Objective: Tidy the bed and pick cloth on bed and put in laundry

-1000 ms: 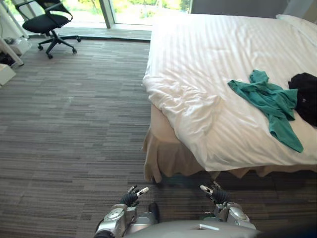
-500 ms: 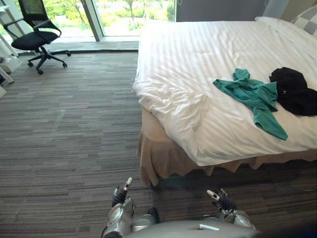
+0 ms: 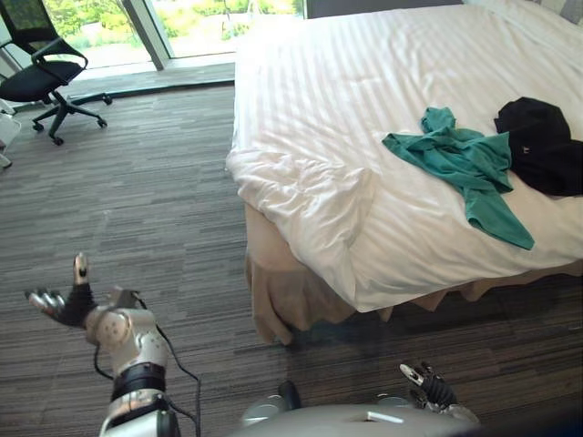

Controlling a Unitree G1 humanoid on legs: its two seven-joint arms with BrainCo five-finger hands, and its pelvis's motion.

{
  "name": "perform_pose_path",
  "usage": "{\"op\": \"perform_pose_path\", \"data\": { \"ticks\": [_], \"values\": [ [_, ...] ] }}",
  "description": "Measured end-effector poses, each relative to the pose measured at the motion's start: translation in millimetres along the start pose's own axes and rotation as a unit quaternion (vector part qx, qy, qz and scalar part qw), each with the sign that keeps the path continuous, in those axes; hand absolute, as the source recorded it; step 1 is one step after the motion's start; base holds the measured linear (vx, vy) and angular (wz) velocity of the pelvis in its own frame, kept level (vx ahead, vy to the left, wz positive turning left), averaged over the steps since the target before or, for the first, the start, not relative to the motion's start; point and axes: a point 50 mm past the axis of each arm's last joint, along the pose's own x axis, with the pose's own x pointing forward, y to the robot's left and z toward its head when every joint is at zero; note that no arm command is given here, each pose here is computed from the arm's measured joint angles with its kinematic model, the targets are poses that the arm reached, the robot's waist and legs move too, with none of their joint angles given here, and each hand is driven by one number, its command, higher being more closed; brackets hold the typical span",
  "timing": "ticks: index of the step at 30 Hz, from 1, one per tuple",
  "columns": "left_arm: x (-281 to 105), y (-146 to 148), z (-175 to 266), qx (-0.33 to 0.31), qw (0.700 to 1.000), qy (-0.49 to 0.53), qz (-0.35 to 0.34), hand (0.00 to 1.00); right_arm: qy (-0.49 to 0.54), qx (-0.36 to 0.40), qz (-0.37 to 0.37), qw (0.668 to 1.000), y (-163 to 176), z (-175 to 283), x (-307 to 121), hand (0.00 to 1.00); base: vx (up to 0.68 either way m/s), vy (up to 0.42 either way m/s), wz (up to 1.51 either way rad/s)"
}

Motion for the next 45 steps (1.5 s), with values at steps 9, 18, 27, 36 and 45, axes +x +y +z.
{"op": "perform_pose_path", "data": {
  "ticks": [9,18,27,36,45],
  "values": [
    [6,-121,67,0.213,0.9,-0.129,-0.358,0.0,-0.036,0.024,-0.013,0.999,-13,7,-4,0.0,0.03,-0.016,-0.03],
    [-19,-176,48,0.351,0.811,-0.099,-0.457,0.0,-0.034,0.029,-0.015,0.999,-19,5,-7,0.0,-0.02,-0.009,-0.2],
    [-20,-195,46,0.409,0.793,-0.087,-0.444,0.0,-0.049,0.029,-0.029,0.998,-33,17,-10,0.0,-0.08,-0.004,-0.09],
    [-31,-216,39,0.431,0.793,-0.055,-0.427,0.0,-0.156,0.0,0.015,0.988,-20,83,-2,0.0,-0.12,-0.014,-0.05],
    [-39,-232,48,0.437,0.8,-0.052,-0.408,1.0,-0.203,-0.022,0.078,0.976,8,108,-5,0.0,0.03,0.008,-0.09]
  ]
}}
